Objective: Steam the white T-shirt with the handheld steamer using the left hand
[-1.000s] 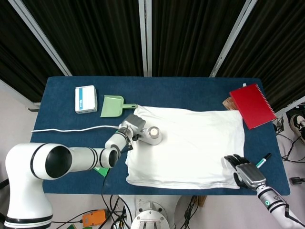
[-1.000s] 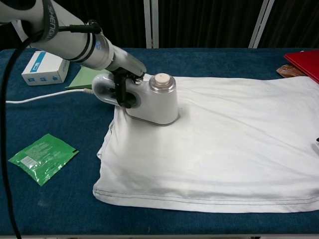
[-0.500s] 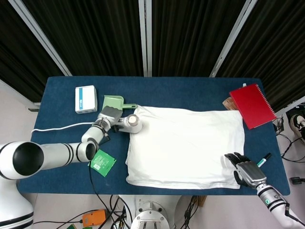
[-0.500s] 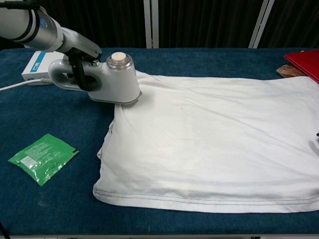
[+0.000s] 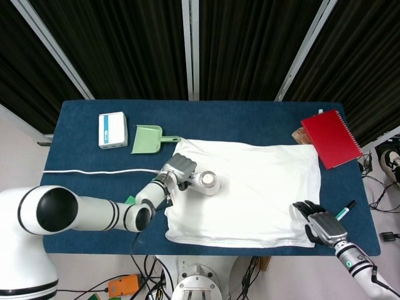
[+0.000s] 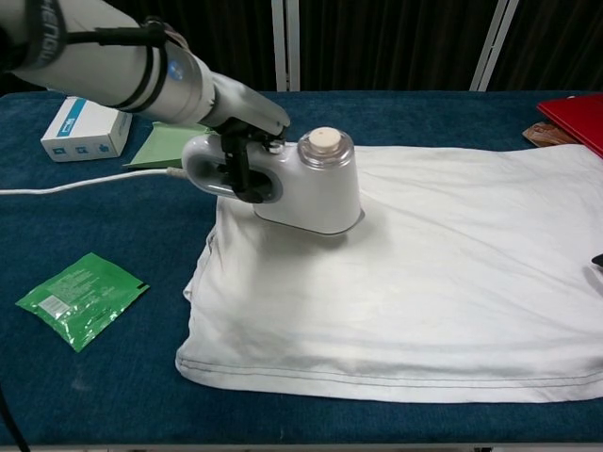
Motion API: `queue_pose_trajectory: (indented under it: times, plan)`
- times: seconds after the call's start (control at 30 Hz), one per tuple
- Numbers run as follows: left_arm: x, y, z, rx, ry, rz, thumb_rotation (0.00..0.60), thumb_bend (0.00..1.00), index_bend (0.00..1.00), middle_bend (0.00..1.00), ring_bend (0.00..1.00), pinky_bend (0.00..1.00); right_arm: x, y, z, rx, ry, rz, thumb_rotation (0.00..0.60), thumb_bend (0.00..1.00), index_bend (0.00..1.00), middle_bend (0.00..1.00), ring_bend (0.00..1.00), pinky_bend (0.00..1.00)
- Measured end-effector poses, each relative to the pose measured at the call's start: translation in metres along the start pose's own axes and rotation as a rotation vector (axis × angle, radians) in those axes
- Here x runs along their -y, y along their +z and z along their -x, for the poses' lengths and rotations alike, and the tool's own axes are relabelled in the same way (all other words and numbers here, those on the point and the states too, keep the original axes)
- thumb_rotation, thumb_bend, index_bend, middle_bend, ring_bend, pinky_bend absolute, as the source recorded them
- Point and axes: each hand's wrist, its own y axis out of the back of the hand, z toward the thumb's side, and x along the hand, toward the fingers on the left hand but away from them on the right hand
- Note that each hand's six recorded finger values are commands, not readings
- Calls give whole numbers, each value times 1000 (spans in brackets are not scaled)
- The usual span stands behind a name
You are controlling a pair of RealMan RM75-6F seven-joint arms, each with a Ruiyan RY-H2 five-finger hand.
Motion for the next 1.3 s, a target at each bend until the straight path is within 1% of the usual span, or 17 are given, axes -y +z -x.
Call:
queue_pose_trajectory:
  times: [0.13,0.2,0.27,0.37,0.43,0.57,0.7,0.8,0.97,1.07,1.2,1.3]
  plan:
    - [-7,12,-13,-22,-1,33,296,772,702,911,740,624,0,-3,0,6,0,4,600,878,67,142,45,183]
    - [-10,16,-19,-37,-6,51,284,768,701,911,740,624,0,-3,0,7,1,4,600,878,67,142,45,183]
    - [-11,18,-25,-55,-13,57,267,762,702,911,741,624,0,-4,1,7,1,4,600,878,67,142,45,183]
    - [-12,20,-32,-83,-22,57,264,758,702,911,741,624,-1,-3,2,5,1,6,600,878,67,142,45,183]
    - [-12,19,-36,-98,-26,43,265,758,702,911,741,624,-1,-4,3,5,2,7,600,878,66,142,46,183]
    - [-5,19,-38,-108,-54,-23,265,760,702,911,741,624,0,-4,4,8,6,7,600,878,63,142,45,183]
    - [2,21,-33,-89,-85,-51,263,761,702,911,740,624,0,-4,5,5,7,6,600,878,61,142,45,183]
    - [10,23,-24,-59,-106,-95,259,760,702,911,741,624,0,-4,6,6,8,6,600,878,61,142,45,183]
    - [27,28,-5,-1,-144,-161,239,759,701,911,741,624,1,-4,6,8,9,9,600,878,61,142,45,183]
    - [35,30,7,33,-168,-185,241,755,702,910,741,624,0,-5,6,10,4,12,600,878,61,142,46,183]
    - [42,31,24,72,-192,-188,240,744,701,900,732,624,0,-5,5,9,1,12,600,878,61,142,45,183]
    - [39,26,35,86,-190,-186,242,738,702,899,731,624,-1,-5,5,7,-3,10,600,878,61,142,46,183]
